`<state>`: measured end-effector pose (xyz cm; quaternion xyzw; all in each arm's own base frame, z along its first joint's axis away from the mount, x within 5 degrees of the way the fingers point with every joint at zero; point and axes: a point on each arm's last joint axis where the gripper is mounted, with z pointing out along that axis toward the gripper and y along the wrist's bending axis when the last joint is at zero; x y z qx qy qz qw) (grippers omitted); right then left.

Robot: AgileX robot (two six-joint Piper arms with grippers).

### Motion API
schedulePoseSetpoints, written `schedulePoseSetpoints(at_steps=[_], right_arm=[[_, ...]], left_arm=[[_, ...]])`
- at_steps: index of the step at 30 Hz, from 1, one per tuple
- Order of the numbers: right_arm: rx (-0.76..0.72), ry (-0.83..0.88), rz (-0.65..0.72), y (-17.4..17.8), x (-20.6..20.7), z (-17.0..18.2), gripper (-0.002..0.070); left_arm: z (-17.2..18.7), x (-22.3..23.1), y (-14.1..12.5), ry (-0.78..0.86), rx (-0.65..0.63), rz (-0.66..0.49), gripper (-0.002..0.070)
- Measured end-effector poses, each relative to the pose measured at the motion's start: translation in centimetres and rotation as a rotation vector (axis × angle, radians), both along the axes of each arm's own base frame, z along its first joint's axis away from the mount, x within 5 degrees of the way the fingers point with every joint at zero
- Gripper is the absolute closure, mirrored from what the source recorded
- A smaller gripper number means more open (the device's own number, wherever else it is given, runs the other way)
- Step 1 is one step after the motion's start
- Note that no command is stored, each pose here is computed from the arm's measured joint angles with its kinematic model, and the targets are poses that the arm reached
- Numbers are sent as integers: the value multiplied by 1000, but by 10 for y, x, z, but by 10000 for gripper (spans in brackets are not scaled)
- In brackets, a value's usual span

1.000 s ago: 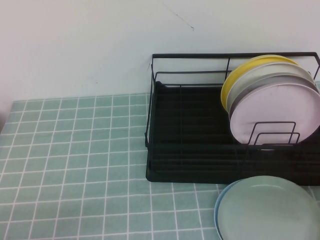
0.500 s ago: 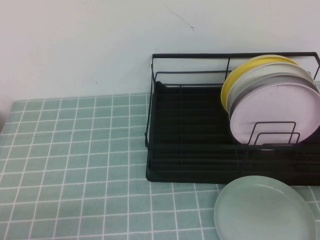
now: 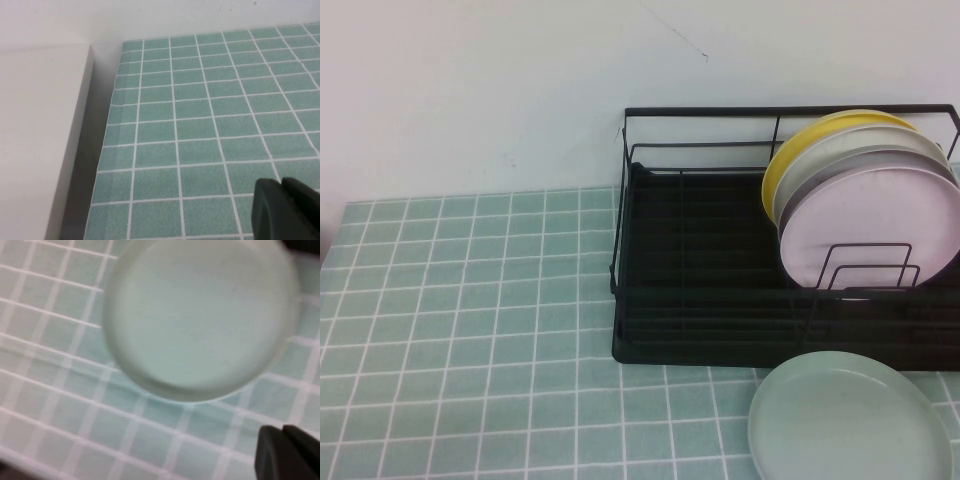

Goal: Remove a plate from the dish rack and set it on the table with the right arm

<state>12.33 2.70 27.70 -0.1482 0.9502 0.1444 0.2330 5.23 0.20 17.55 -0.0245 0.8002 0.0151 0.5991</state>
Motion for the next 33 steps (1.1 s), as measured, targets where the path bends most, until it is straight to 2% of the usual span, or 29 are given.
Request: schedulePoseSetpoints(at_steps=[5,10,13,18,24,33], right_arm=[[-149,-234,56,-8,-5,5,678],[-232,-575,-50,-15,-18,-7,678],[-262,-746,-139,-21,-31,-31,678],[-265,-918,-253,-26,-51,-78,678],[-238,-1017,-268,-24,-66,-88,678],[-227,-861,-184,-18,-70,-104,678]], left_arm=[[0,0,0,0,0,0,678],[0,0,0,0,0,0,678],[0,0,0,0,0,0,678],[0,0,0,0,0,0,678],[0,0,0,0,0,0,678],[0,0,0,0,0,0,678]])
